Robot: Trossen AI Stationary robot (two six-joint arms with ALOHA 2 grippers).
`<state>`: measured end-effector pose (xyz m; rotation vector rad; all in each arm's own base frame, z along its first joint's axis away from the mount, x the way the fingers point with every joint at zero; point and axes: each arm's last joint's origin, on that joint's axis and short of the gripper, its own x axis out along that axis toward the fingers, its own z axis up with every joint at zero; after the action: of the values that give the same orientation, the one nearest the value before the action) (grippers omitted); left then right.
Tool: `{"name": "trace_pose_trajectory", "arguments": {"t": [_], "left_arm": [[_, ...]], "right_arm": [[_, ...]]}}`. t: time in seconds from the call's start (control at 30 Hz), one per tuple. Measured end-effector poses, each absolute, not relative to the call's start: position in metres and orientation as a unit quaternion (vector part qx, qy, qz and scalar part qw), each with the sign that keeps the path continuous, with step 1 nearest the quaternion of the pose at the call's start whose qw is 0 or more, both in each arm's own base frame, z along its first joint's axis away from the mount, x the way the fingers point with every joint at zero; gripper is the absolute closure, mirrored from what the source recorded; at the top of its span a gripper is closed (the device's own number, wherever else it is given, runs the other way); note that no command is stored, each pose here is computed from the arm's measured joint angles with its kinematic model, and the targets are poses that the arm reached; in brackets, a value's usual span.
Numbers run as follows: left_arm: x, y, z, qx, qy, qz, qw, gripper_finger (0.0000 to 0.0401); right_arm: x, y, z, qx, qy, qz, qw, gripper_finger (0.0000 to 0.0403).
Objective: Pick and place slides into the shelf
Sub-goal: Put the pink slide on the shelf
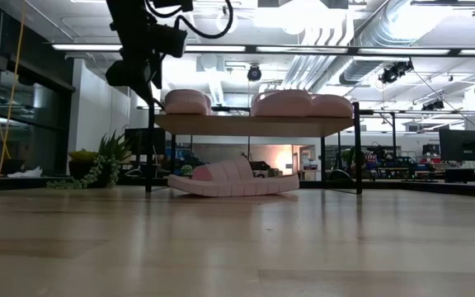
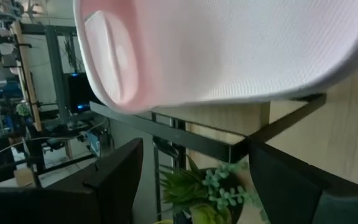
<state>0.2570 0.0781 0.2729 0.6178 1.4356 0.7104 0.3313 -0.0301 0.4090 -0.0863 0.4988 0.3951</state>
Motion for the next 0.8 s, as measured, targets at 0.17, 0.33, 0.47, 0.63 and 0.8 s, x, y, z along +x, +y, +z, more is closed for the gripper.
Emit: {"name": "trace_pose_trajectory", "arguments": {"t": [0.17,0.33,0.47,0.63,0.8], "left_arm": [[0.257,0.078,0.273,0.277,0.632,0.318,0.650,0.0130],[0.257,0.079,0.274,0.287,0.629,0.326,0.644,0.0130],[0.260,0.081,0.276,0.304,0.615,0.350,0.638,0.0130],[0.262,0.081,0.277,0.307,0.609,0.352,0.641,0.0130],[0.262,0.082,0.278,0.310,0.608,0.356,0.639,0.0130]], "right_arm": [[0.331,-0.030,0.409,-0.043,0.244,0.194,0.949,0.0261],[0.331,-0.030,0.409,-0.043,0.244,0.194,0.949,0.0261],[0.332,-0.029,0.409,-0.043,0.244,0.196,0.949,0.0261],[0.332,-0.023,0.409,-0.045,0.243,0.204,0.947,0.0261],[0.332,-0.019,0.409,-0.049,0.243,0.211,0.946,0.0261]]}}
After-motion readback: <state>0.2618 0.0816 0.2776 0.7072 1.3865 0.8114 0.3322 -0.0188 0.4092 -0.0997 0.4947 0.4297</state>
